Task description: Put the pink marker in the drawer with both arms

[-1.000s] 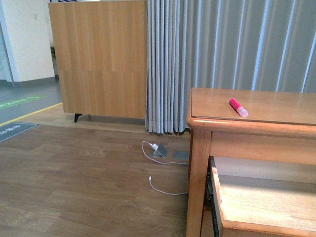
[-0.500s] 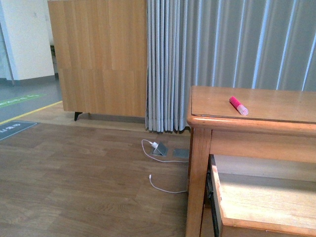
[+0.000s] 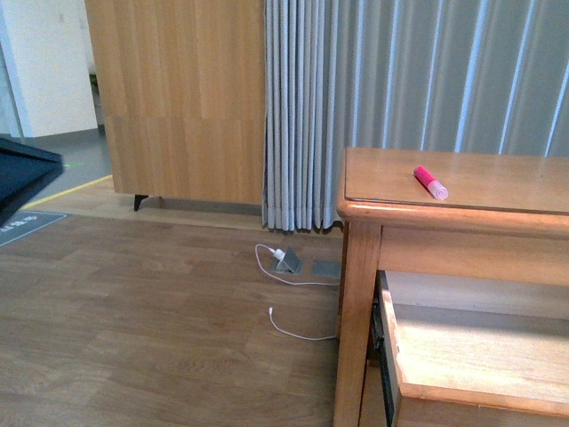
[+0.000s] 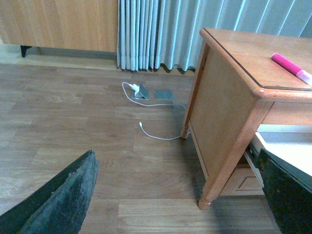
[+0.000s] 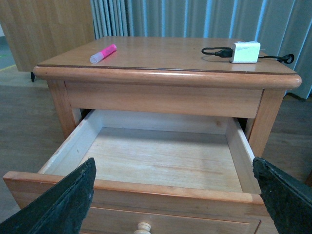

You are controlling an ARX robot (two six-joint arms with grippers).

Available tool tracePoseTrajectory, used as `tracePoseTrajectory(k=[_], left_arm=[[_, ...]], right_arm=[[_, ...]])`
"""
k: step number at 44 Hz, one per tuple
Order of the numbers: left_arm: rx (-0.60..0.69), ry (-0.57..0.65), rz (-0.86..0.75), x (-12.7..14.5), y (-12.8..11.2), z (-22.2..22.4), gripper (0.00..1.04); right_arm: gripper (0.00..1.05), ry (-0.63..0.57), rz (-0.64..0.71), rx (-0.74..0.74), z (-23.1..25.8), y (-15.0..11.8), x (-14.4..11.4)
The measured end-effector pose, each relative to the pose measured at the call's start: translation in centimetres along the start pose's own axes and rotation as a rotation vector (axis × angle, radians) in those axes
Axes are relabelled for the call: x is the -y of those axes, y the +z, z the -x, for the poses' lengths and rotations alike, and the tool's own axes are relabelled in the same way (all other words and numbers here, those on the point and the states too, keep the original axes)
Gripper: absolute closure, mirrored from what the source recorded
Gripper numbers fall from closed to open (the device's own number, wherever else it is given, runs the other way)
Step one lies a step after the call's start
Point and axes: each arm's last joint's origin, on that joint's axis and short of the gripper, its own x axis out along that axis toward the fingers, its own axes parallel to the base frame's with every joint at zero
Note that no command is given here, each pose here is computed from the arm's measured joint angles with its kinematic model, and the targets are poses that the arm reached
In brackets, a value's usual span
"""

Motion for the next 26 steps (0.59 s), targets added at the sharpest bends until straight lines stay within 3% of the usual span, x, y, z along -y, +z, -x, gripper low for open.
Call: tracePoseTrajectory(k=[26], left_arm=[[-0.008,-0.216,0.007,6.8,3.2,-15.6,0.06]], right_arm=[[0.08,0.0,0.0,0.0,0.0,0.0,0.0]])
